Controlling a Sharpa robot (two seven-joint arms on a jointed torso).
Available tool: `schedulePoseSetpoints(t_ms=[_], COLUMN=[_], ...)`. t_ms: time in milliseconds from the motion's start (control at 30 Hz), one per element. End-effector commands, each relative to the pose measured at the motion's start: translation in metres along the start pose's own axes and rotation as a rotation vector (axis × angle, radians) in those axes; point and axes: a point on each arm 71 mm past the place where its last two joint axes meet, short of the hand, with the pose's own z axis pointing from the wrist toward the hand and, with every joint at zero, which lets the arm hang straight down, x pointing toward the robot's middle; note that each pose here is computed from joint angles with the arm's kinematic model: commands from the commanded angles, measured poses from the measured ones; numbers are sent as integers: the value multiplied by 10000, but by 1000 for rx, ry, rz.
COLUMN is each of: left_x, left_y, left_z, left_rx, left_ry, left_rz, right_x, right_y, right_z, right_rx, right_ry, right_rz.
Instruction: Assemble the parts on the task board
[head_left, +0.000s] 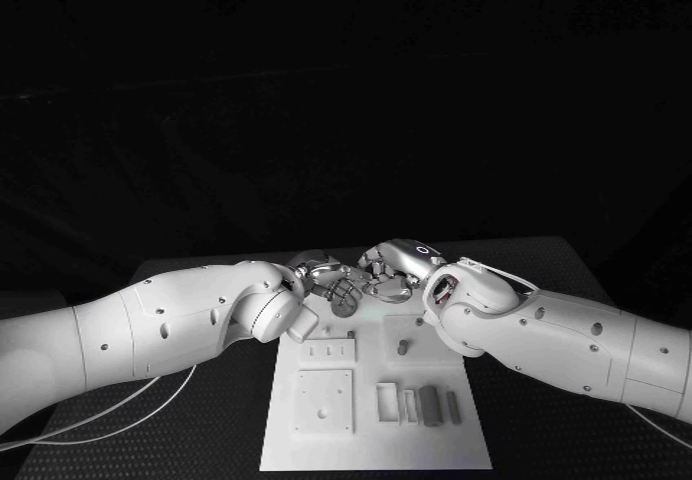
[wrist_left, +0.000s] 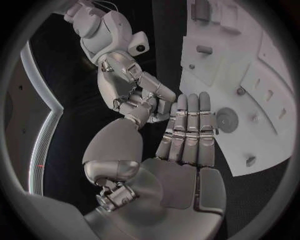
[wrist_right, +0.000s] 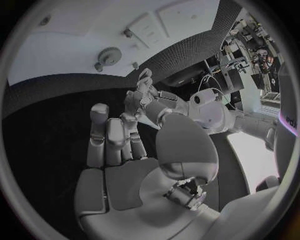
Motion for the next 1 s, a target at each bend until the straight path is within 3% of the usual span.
schedulePoseSetpoints(t_ms=[33, 1000], left_x=[42, 3], left_y=[-68, -52], left_z=[-4, -13], left_rx=[33, 27], left_ry=[24, 6], left_rz=[5, -6], right_x=[46, 86], right_y=[31, -6], right_z=[-4, -16], right_rx=[-18, -5], right_ry=[21, 33], right_rz=[-9, -10])
